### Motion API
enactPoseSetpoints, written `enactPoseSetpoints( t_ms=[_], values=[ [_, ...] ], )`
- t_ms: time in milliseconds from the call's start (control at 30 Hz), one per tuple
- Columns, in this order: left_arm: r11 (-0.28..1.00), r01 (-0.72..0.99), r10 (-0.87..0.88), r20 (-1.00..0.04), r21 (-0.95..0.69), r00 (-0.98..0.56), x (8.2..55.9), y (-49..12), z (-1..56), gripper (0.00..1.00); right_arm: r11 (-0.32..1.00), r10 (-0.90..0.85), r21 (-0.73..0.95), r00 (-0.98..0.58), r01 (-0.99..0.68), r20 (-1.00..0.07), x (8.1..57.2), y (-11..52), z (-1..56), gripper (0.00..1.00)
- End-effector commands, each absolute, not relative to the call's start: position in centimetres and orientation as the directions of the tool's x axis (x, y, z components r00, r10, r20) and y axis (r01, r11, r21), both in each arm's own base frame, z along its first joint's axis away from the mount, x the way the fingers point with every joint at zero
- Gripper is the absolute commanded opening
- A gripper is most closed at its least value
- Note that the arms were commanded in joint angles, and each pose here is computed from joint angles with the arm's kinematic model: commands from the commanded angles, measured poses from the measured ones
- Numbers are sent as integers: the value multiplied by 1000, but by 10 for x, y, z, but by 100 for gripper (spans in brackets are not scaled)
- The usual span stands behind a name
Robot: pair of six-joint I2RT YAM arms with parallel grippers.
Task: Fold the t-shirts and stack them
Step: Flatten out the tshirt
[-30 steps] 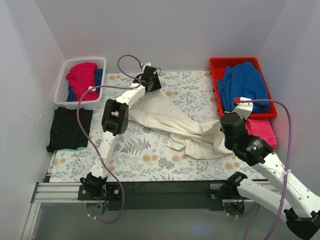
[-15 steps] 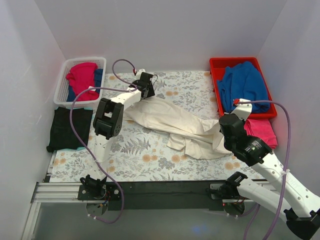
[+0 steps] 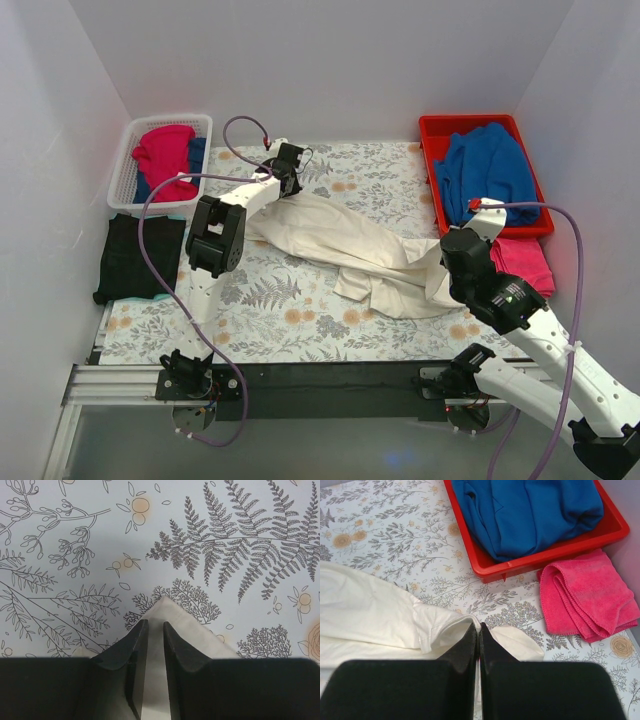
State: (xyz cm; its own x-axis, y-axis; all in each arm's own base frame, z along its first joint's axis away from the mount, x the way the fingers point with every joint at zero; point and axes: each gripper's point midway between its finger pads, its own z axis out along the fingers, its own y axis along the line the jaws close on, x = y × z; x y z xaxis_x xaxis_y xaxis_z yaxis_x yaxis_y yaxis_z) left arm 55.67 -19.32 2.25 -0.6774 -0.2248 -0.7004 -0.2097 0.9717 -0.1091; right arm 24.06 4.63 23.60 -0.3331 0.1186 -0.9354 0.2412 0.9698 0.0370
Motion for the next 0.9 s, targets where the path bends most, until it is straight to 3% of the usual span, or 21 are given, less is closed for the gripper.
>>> enactPoseSetpoints(
  t_ms=[0, 67, 233, 267, 633, 867],
  values=[
    [983, -166, -122, -396, 79, -910, 471, -167, -82, 17, 963, 162, 87, -286, 256, -944, 244, 47, 247, 1],
    [983, -161, -115, -402, 82, -908, 474, -167, -79, 18, 964, 162, 89, -287, 252, -944, 243, 47, 247, 1],
    [984, -152, -100, -420, 92, -902, 484, -167, -73, 47, 964, 168, 98, -285, 246, -943, 242, 47, 246, 1],
    [983, -152, -94, -419, 107, -903, 483, -166, -72, 48, 964, 169, 99, -284, 246, -944, 241, 47, 246, 1],
    [975, -159, -59, -510, 154, -858, 505, -163, -41, 52, 962, 165, 89, -291, 256, -942, 241, 45, 241, 1],
    [949, -103, 41, -440, 298, -897, 511, -154, -67, 53, 960, 175, 101, -277, 261, -945, 240, 43, 243, 1]
  ],
)
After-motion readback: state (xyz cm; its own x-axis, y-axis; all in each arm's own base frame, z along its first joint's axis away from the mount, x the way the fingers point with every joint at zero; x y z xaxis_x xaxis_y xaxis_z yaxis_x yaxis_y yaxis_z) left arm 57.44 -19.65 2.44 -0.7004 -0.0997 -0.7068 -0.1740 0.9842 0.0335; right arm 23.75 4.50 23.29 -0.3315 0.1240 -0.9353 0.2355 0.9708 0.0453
